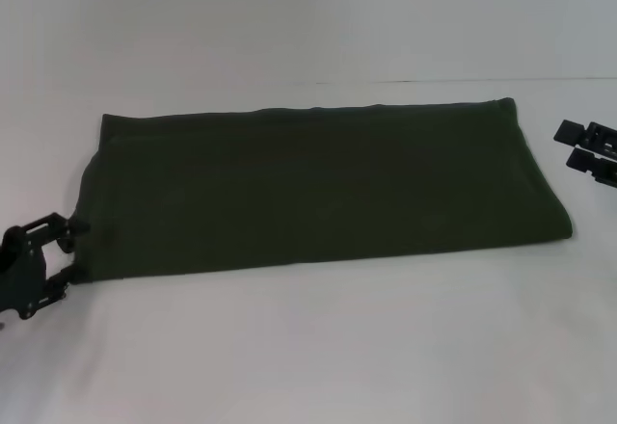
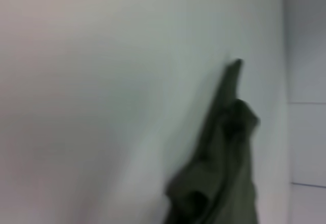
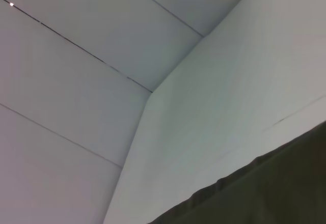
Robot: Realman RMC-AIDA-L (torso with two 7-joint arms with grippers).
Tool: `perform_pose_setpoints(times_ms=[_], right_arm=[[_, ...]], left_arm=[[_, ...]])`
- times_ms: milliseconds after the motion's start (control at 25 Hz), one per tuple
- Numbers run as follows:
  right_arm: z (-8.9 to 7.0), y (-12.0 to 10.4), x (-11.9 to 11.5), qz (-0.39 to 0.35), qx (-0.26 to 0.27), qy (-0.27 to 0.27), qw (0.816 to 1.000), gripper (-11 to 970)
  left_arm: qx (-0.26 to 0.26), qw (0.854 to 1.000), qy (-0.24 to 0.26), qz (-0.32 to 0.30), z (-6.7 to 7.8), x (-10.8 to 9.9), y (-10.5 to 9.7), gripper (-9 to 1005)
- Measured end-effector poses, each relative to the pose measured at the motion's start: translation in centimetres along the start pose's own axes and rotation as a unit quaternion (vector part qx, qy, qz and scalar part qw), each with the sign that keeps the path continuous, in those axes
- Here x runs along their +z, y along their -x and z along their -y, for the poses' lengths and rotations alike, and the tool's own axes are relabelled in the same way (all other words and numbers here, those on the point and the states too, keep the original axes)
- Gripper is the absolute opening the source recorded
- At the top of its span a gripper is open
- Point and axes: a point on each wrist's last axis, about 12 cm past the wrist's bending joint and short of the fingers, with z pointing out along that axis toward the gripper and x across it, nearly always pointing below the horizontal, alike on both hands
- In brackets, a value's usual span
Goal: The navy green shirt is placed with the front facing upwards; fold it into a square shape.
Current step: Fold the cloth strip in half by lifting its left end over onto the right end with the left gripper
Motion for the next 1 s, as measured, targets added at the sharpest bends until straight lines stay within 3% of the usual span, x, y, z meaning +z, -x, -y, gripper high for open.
perform_pose_setpoints(times_ms=[320, 520, 1000], right_arm=[[0.2, -0.2, -0.2, 0.001, 0.003, -0.003, 1.000, 808], [0.2, -0.2, -0.2, 0.001, 0.004, -0.002, 1.000, 808], [0.3, -0.5, -0.3, 0.001, 0.009, -0.004, 1.000, 808]], left_arm=[[0.005, 1.000, -0.013, -0.011, 0.1, -1.0, 0.0, 702], [-0.009, 1.000, -0.003, -0.011, -0.7, -1.7, -0.2, 702], [-0.020, 1.000, 0.009, -0.008, -1.1, -1.1, -0.5, 700]])
